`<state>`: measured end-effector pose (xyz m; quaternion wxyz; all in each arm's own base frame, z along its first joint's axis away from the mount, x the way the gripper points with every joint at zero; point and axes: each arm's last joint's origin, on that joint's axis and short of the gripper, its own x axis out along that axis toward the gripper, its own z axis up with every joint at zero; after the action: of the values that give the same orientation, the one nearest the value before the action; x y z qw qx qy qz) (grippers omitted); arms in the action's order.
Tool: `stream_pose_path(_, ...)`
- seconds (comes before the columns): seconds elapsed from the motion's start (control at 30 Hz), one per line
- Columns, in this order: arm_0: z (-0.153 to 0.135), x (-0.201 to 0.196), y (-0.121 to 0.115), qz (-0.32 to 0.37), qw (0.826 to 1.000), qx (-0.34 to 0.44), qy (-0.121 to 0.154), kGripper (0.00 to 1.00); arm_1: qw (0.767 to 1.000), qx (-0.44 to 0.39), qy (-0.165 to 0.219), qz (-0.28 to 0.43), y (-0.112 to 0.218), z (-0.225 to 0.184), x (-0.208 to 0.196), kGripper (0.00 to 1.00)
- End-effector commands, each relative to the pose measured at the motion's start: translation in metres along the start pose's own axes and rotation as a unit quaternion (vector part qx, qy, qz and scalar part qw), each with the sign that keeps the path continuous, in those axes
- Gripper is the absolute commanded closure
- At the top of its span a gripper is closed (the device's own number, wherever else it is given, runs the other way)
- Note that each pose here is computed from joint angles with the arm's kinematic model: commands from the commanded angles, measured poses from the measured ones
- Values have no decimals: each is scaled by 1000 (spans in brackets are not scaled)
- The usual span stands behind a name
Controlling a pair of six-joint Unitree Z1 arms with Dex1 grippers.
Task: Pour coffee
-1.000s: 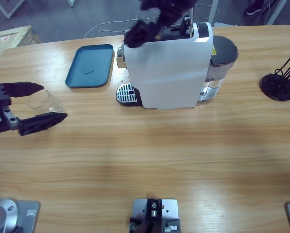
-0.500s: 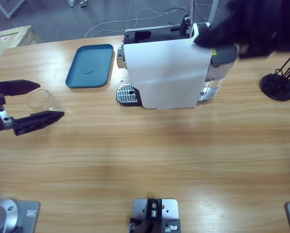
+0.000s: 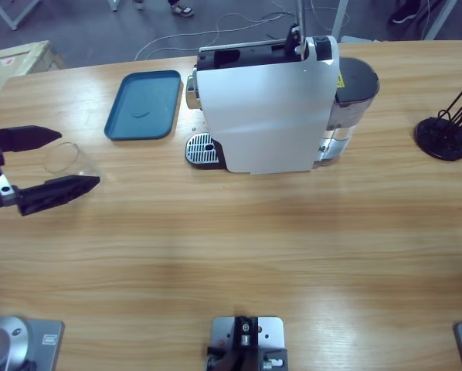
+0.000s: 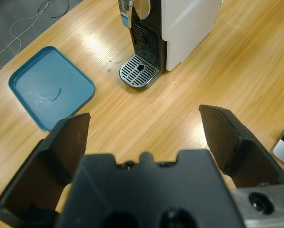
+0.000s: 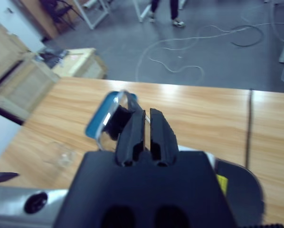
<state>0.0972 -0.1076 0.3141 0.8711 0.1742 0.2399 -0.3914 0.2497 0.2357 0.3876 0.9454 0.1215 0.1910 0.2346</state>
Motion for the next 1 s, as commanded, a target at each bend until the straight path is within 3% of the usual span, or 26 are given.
stream_pose_path(0.03, -4, -1, -1, -1, 1000, -4, 7, 13, 996, 6, 57, 72, 8, -35, 43, 1000)
stream_pose_path(0.43, -5, -6, -1, -4, 1000, -4, 10, 13, 985, -16, 143, 100, 17, -101, 100, 1000)
stream_pose_path(1.0, -4, -6, -1, -3, 1000, -3, 28, 13, 964, -39, 261, 39, -4, -190, 142, 1000)
